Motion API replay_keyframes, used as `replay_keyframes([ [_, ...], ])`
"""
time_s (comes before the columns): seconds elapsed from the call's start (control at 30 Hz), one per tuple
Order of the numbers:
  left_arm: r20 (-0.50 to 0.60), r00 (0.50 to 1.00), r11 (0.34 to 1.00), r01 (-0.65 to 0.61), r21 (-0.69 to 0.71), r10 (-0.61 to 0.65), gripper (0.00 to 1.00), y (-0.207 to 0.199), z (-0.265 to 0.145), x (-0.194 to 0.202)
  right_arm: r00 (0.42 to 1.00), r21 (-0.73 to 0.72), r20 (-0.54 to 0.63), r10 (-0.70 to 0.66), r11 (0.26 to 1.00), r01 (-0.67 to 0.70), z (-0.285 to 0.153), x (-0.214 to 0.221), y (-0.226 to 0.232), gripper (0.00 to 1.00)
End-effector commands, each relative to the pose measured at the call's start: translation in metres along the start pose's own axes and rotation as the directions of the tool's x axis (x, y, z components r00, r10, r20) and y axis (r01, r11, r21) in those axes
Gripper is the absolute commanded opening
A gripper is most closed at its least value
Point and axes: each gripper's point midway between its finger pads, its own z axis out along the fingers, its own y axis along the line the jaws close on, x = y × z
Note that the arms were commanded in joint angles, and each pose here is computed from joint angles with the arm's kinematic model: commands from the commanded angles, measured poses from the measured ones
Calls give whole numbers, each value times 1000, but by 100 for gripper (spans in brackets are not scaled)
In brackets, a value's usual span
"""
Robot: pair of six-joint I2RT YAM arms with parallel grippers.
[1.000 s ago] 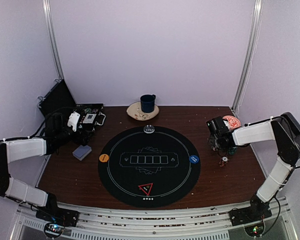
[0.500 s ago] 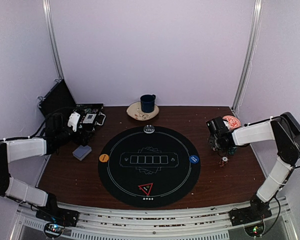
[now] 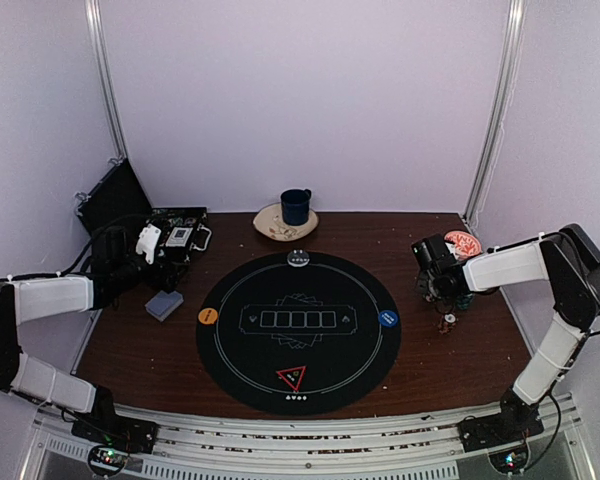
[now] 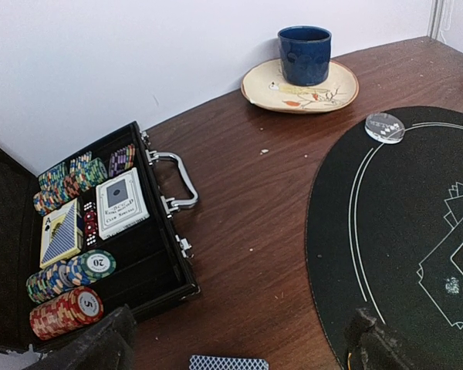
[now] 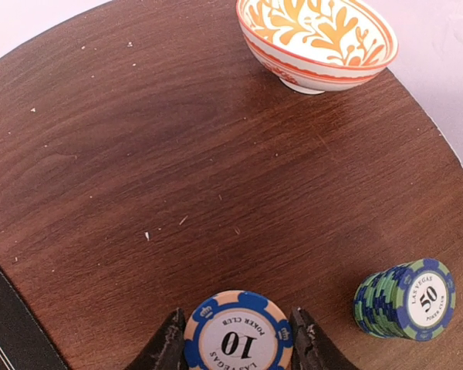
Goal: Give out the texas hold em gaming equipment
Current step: Pick up the pile of poker chips from the pile of poker chips.
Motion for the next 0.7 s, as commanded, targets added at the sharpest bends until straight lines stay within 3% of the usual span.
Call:
replay_keyframes([
  [0.0,65,998,1000,-7,-15,8,98,8,0,-21,1000,16,14,-11,1000,11,-2,-5,1,40],
  [0.2,64,998,1000,-6,-14,7,98,8,1,-21,999,23,29,-14,1000,13,-5,-9,0,27],
  [0.67,60,998,1000,-3,-15,4,98,8,2,-20,989,-13,113,-94,995,96,-33,-21,27,26],
])
